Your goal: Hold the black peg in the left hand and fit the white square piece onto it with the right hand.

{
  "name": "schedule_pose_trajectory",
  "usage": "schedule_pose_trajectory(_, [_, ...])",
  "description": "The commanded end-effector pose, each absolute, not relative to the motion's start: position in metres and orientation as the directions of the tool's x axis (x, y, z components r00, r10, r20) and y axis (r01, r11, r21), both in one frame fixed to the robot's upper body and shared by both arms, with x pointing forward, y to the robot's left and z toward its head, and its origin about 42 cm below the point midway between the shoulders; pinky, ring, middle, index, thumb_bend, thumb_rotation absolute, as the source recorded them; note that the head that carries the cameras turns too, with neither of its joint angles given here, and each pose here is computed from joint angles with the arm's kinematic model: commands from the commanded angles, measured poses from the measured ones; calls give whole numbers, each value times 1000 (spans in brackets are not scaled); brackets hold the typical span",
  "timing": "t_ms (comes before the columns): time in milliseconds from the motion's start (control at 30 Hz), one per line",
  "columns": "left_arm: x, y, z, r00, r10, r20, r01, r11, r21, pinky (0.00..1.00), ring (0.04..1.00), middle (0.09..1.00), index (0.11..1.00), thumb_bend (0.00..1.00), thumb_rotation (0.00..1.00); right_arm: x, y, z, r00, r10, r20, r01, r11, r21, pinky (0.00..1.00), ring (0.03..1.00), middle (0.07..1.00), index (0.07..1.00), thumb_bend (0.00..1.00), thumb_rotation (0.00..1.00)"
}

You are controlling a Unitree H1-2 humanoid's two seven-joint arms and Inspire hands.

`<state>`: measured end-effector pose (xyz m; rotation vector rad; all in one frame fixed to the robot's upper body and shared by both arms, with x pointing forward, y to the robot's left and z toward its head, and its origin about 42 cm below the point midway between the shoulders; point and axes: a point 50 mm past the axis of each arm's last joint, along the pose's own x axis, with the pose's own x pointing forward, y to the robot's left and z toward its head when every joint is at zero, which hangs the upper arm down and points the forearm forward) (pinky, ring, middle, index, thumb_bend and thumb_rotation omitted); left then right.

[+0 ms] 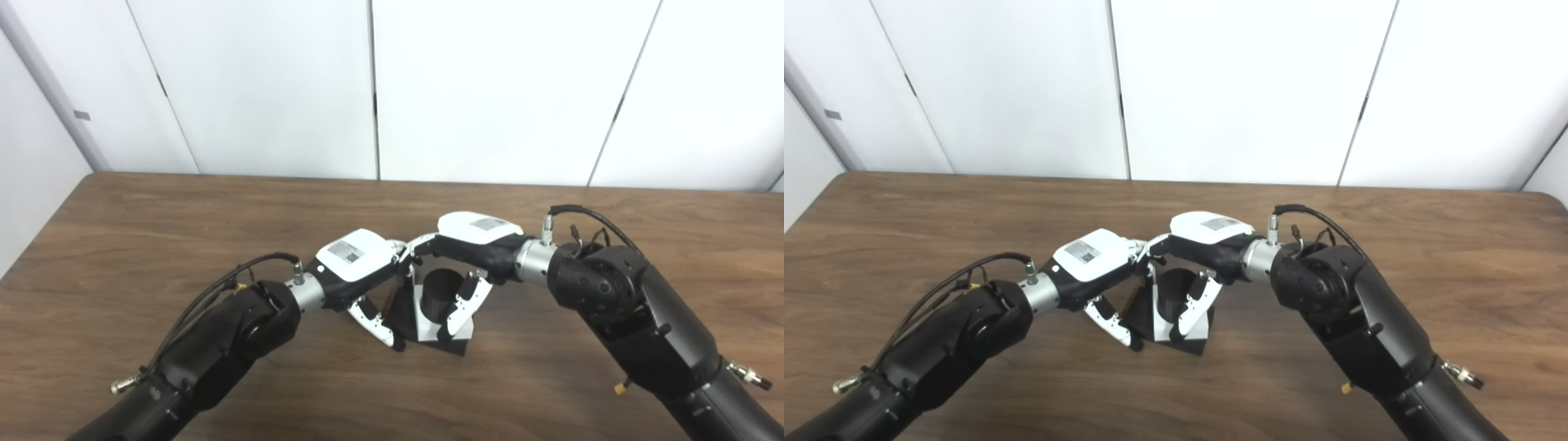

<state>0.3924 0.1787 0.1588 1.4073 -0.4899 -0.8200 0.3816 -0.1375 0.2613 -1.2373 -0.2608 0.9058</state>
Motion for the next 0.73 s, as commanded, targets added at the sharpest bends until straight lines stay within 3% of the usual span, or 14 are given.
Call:
schedule_pose_trajectory(0, [376,175,128,593,-742,-311,277,-175,945,815,894,861,491,520,80,384,-134,286,639,734,-230,-396,57,-916,789,868,870,786,918,281])
schedule_pose_trajectory(267, [376,178,130,598,-734,-322,291,-176,941,828,897,870,491,520,80,385,-155,296,683,710,-173,-363,125,-923,771,850,861,775,854,170])
schedule_pose_trajectory(500, [376,181,129,601,-732,-320,289,-175,941,821,889,865,491,520,79,389,-190,314,749,659,-64,-314,267,-911,695,813,834,746,909,260])
schedule_pose_trajectory(700, [375,185,130,606,-729,-319,292,-169,941,824,889,863,491,521,78,396,-225,319,798,603,-14,-265,331,-906,664,803,831,743,875,210])
